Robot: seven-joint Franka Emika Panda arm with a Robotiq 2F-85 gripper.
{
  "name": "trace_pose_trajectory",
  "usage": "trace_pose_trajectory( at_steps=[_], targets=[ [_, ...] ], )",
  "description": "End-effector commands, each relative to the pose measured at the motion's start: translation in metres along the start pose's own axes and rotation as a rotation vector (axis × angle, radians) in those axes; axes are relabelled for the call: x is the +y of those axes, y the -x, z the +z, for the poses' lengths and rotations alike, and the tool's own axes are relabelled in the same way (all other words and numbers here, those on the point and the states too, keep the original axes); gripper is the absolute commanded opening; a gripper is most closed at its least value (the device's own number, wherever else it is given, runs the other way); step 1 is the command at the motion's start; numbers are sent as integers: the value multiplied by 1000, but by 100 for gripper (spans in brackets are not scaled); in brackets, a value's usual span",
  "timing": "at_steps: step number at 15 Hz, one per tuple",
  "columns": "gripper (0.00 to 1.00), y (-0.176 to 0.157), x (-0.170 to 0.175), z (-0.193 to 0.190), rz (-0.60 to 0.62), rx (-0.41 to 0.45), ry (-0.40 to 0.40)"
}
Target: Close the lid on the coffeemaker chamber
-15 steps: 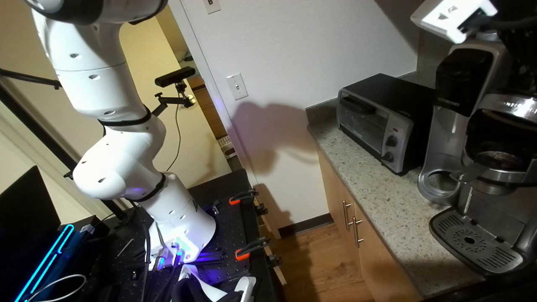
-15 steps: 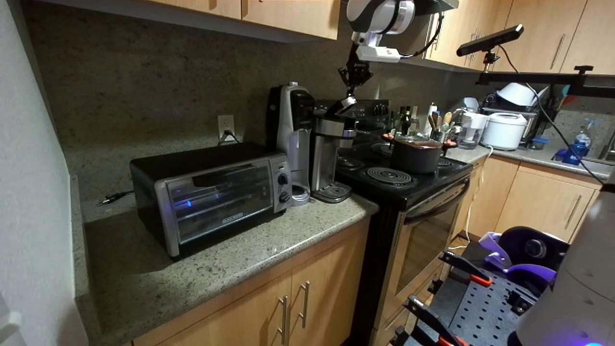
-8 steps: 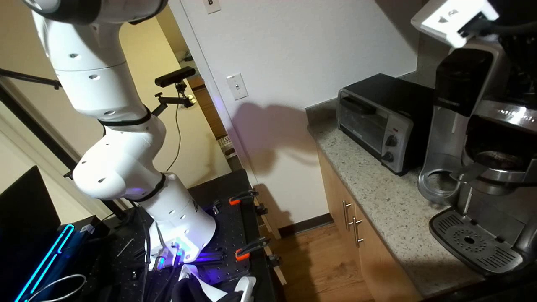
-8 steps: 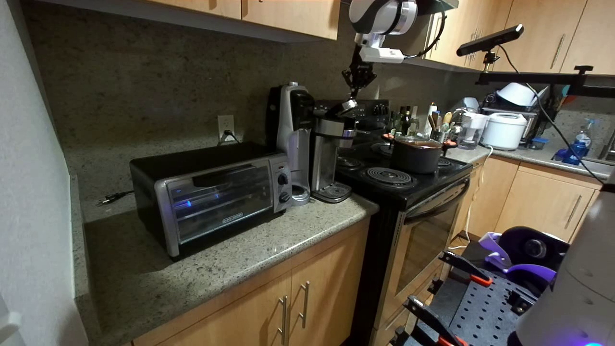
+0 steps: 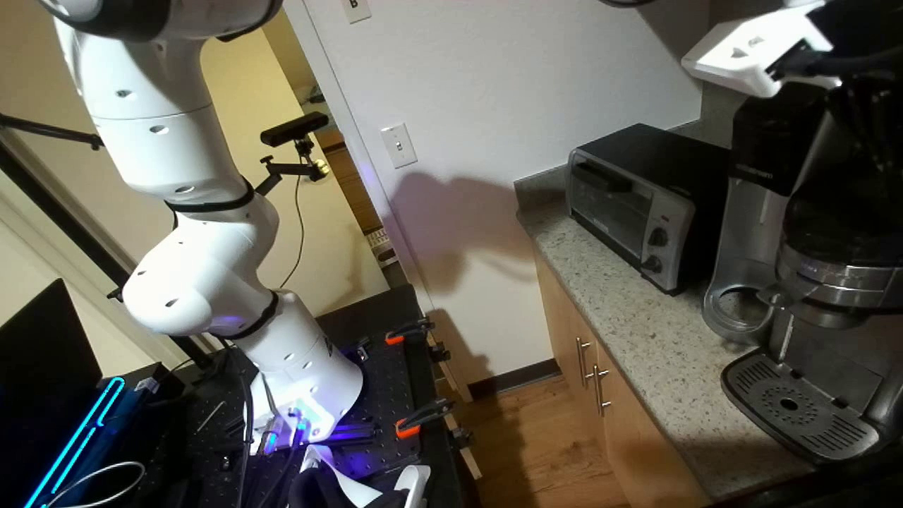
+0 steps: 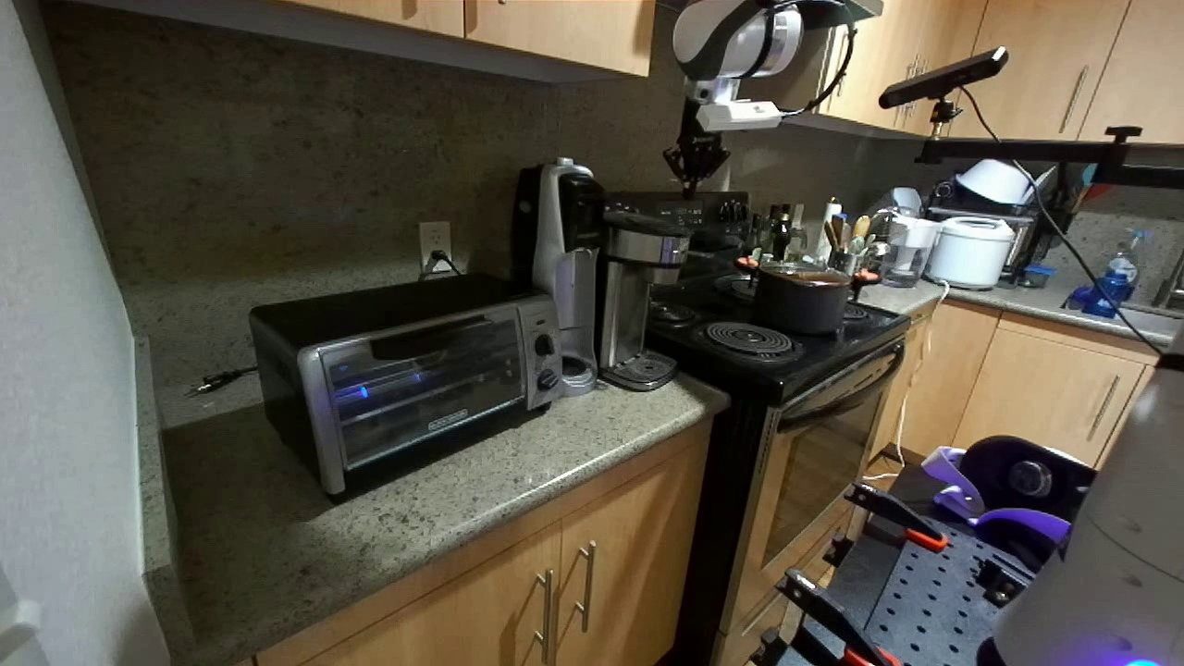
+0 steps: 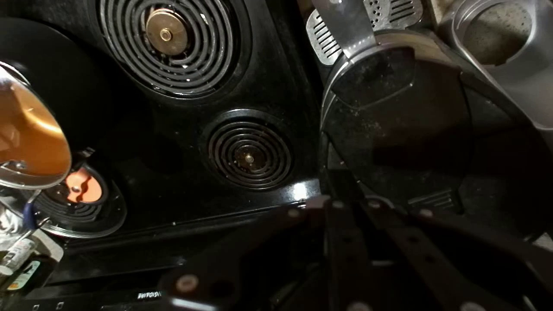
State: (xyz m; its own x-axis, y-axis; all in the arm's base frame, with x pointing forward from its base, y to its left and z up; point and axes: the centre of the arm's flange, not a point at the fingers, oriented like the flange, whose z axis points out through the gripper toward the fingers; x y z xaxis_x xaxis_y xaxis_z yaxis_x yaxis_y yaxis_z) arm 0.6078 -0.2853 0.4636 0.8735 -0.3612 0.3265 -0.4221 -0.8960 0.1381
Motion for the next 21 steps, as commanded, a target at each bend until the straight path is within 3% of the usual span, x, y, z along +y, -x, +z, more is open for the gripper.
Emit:
trace_pose_trajectory(
  at_steps=[1, 2, 3, 5, 6, 7, 14, 21],
  targets=[
    [1, 11, -5, -2, -20, -2, 25],
    [1, 12, -6, -2, -24, -3, 28],
    [26, 11, -6, -3, -27, -2, 25],
    [28, 11, -7, -5, -26, 0, 20],
    [35, 10, -7, -6, -26, 1, 19],
    [50, 10, -8, -8, -27, 1, 15],
    [99, 15, -16, -37, -42, 26, -10],
    [100, 48, -26, -75, -82, -13, -35]
  ],
)
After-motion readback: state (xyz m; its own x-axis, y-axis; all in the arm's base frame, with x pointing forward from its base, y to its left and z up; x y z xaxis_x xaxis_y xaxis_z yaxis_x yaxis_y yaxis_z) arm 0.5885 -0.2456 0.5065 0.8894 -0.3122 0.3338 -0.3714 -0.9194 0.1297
